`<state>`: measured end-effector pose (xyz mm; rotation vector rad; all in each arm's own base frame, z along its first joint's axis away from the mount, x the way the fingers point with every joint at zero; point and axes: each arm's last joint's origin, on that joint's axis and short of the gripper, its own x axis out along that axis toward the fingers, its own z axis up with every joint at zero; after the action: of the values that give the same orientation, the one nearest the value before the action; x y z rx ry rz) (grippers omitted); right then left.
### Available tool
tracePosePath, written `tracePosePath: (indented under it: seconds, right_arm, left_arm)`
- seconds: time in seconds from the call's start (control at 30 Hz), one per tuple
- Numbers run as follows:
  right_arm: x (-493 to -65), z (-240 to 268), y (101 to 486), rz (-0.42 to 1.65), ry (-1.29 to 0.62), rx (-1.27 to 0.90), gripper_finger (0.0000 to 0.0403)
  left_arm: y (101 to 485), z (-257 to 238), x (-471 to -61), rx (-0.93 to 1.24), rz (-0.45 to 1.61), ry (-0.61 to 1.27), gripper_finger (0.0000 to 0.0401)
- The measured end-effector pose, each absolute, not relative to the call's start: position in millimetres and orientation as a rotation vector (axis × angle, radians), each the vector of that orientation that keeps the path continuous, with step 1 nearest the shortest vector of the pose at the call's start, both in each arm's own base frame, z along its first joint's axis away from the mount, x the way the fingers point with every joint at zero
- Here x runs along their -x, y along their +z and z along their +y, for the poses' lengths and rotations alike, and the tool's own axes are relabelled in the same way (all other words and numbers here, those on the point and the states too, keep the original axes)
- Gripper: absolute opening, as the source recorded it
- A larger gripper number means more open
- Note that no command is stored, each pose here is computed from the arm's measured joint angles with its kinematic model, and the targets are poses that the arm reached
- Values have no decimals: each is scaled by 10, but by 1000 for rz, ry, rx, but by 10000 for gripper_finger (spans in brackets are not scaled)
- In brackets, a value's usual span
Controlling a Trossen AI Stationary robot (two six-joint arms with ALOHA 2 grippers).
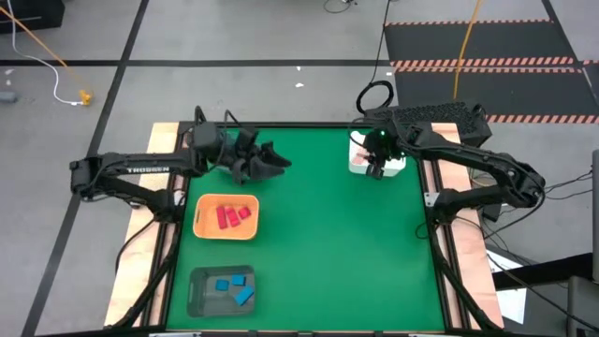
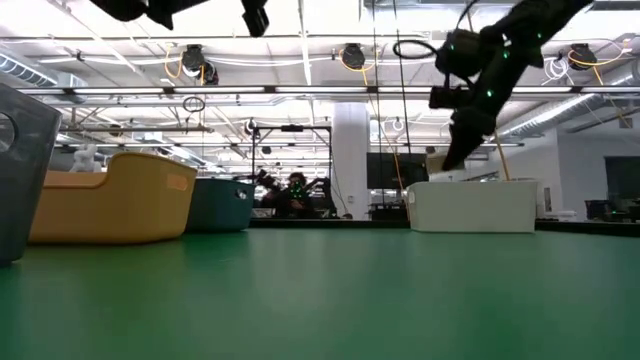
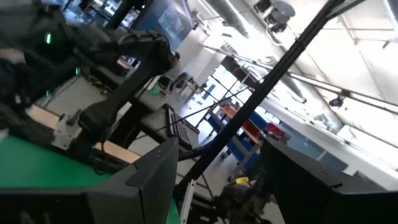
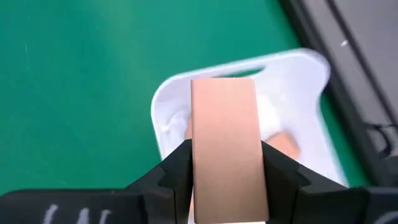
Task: Sort & place blocks by color
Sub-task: Put the brown block into the white bin, then return to Home Position
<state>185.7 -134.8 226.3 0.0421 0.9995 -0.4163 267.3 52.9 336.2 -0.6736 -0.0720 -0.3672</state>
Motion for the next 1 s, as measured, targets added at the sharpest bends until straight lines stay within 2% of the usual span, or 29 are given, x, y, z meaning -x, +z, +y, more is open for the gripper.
tracePosePath:
  seconds: [0.17, 0.5, 0.73, 1.0]
  right_arm:
    - [-1764, -1400, 2029, 962, -485, -118, 122]
    - [-1633, -1510, 1816, 861, -621, -191, 125]
    - [-1557, -1555, 1771, 848, -709, -282, 161]
    - [-1537, -1524, 1838, 839, -714, -235, 196]
  left_arm:
    - [3439, 764, -2510, 611, -82, -393, 232]
    - [3515, 991, -2315, 565, -102, -368, 232]
    - [3504, 989, -2320, 566, -92, -371, 232]
    - [3492, 1073, -2287, 574, -92, -333, 232]
